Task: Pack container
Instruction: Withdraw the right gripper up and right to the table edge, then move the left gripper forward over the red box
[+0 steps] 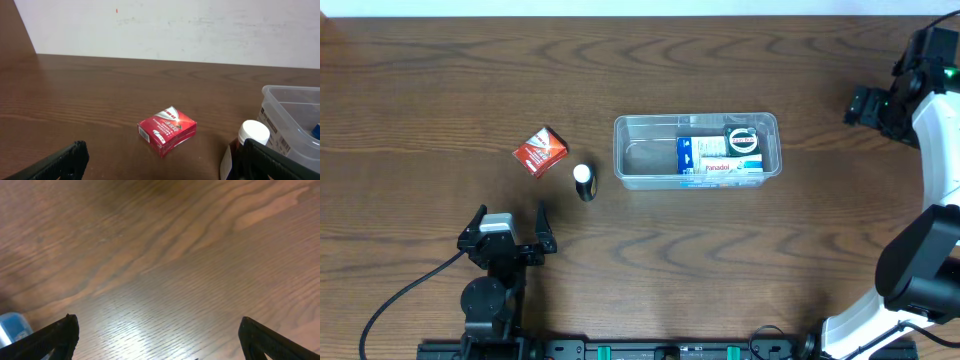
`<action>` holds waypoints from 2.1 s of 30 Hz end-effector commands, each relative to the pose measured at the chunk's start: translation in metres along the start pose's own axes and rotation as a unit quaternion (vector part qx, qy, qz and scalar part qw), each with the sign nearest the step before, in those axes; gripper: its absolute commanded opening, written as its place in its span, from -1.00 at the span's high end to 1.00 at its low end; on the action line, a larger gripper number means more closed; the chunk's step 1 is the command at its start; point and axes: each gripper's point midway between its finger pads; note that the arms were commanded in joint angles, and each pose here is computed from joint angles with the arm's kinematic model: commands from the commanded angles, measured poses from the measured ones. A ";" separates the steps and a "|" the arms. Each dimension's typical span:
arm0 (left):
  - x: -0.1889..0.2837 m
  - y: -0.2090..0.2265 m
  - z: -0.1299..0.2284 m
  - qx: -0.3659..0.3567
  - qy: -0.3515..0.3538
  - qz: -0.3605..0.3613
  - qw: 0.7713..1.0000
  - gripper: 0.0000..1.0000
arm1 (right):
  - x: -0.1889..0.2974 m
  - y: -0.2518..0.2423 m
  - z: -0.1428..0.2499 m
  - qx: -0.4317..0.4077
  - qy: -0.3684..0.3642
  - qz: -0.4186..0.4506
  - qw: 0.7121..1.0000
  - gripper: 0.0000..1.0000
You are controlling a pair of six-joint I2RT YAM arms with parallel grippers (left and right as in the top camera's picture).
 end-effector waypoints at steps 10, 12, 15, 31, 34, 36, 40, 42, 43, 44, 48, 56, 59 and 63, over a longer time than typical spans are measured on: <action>-0.003 0.001 0.017 -0.009 0.020 0.001 1.000 -0.96 | 0.009 -0.005 -0.005 0.001 -0.012 0.002 1.000 -0.99; -0.003 0.001 0.017 -0.009 0.020 0.001 1.000 -0.96 | 0.009 -0.005 -0.005 0.000 -0.012 0.002 1.000 -0.99; -0.003 0.001 0.010 -0.012 0.005 -0.001 1.000 -0.96 | 0.009 -0.005 -0.005 0.000 -0.012 0.002 1.000 -0.98; 0.032 -0.018 -0.134 -0.054 -0.019 0.037 0.998 -0.96 | 0.009 -0.005 -0.005 0.001 -0.012 0.002 1.000 -0.98; 0.018 -0.019 -0.144 -0.057 0.060 0.037 0.996 -0.96 | 0.009 -0.005 -0.005 0.000 -0.012 0.002 1.000 -0.99; 0.003 -0.020 -0.143 -0.059 0.135 0.037 0.988 -0.96 | 0.009 -0.005 -0.005 0.001 -0.012 0.002 1.000 -0.98; -0.027 -0.022 -0.131 -0.062 0.297 0.035 0.952 -0.96 | 0.009 -0.005 -0.005 0.001 -0.012 0.002 1.000 -0.98; -0.041 -0.023 -0.125 -0.063 0.368 0.034 0.927 -0.96 | 0.009 -0.005 -0.005 0.000 -0.012 0.002 1.000 -0.98; -0.048 -0.023 -0.124 -0.063 0.394 0.033 0.916 -0.96 | 0.009 -0.005 -0.005 0.000 -0.012 0.002 1.000 -0.98; -0.056 -0.023 -0.123 -0.063 0.417 0.033 0.906 -0.96 | 0.009 -0.005 -0.005 0.000 -0.012 0.002 1.000 -0.98; -0.087 -0.023 -0.118 -0.066 0.457 0.027 0.886 -0.96 | 0.009 -0.005 -0.005 0.001 -0.012 0.002 1.000 -0.98; -0.107 0.004 -0.104 -0.126 0.475 -0.035 0.870 -0.96 | 0.009 -0.005 -0.005 0.000 -0.012 0.002 1.000 -0.98; -0.108 0.005 -0.105 -0.176 0.475 -0.010 0.862 -0.96 | 0.009 -0.005 -0.005 0.001 -0.012 0.002 1.000 -0.98; -0.112 0.002 -0.107 -0.208 0.466 0.015 0.860 -0.96 | 0.009 -0.005 -0.005 0.001 -0.012 0.002 1.000 -0.99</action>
Point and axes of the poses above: each gripper's point midway between its finger pads, its own x axis back along the fingers, its own y axis along the line the jaws close on, z = x × y
